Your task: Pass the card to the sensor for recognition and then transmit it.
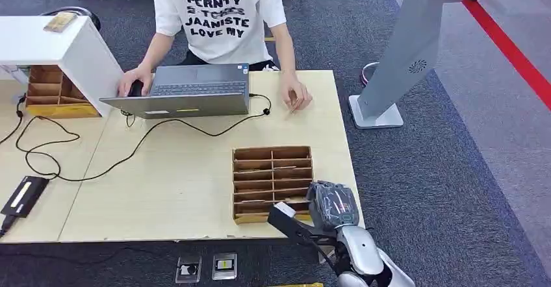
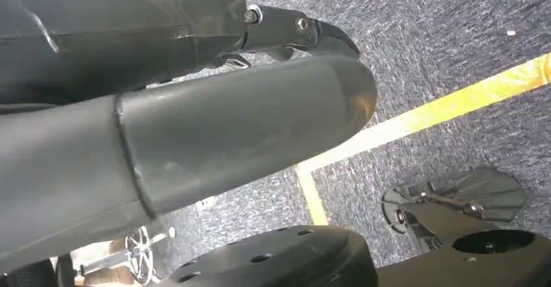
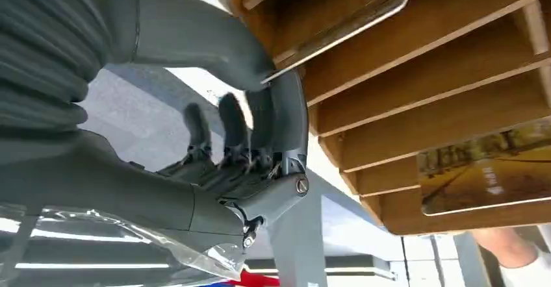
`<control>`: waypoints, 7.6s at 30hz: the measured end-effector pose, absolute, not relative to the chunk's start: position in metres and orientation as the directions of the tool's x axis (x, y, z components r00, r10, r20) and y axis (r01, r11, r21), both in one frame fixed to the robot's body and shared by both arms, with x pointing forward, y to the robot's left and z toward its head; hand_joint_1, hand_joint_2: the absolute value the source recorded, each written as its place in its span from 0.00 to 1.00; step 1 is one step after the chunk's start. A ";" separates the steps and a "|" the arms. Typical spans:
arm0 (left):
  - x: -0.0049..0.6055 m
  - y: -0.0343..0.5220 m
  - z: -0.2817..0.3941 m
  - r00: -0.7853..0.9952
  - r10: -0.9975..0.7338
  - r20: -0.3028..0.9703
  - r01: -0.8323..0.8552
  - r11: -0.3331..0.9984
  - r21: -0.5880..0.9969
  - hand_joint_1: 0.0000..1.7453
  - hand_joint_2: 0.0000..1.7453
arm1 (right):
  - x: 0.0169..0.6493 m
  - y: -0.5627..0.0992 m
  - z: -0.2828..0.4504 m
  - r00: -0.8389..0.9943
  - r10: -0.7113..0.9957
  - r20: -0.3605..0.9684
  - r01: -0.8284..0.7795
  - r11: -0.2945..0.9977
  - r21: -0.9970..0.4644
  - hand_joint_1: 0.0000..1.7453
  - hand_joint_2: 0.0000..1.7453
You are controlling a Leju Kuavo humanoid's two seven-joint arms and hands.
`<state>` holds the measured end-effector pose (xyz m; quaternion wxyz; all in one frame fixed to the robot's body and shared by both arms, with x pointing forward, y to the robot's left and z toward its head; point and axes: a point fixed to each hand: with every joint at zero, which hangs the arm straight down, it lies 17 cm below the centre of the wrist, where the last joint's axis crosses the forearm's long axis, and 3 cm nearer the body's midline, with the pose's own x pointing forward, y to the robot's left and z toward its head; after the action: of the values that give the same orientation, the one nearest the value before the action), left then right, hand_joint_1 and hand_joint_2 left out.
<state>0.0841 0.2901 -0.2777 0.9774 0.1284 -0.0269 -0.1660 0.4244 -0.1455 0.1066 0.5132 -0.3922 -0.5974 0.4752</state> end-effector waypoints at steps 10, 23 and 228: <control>0.085 0.290 -0.278 0.943 -0.332 0.012 0.317 0.912 0.261 0.00 0.00 | 0.424 -0.151 0.104 -0.148 0.959 0.242 -0.019 0.242 -0.970 0.92 1.00; 0.088 0.291 -0.277 0.941 -0.337 0.014 0.322 0.909 0.264 0.00 0.00 | 0.425 -0.160 0.100 -0.124 0.963 0.240 -0.021 0.239 -0.971 0.95 1.00; 0.095 0.291 -0.276 0.930 -0.366 0.020 0.348 0.900 0.262 0.00 0.00 | 0.421 -0.113 0.105 -0.185 0.861 0.474 -0.137 0.455 -0.880 0.93 1.00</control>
<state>0.0950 0.2911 -0.2761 0.9741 0.1281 -0.0342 -0.1834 0.4212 -0.1128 0.1047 0.5710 -0.2855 -0.6336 0.4370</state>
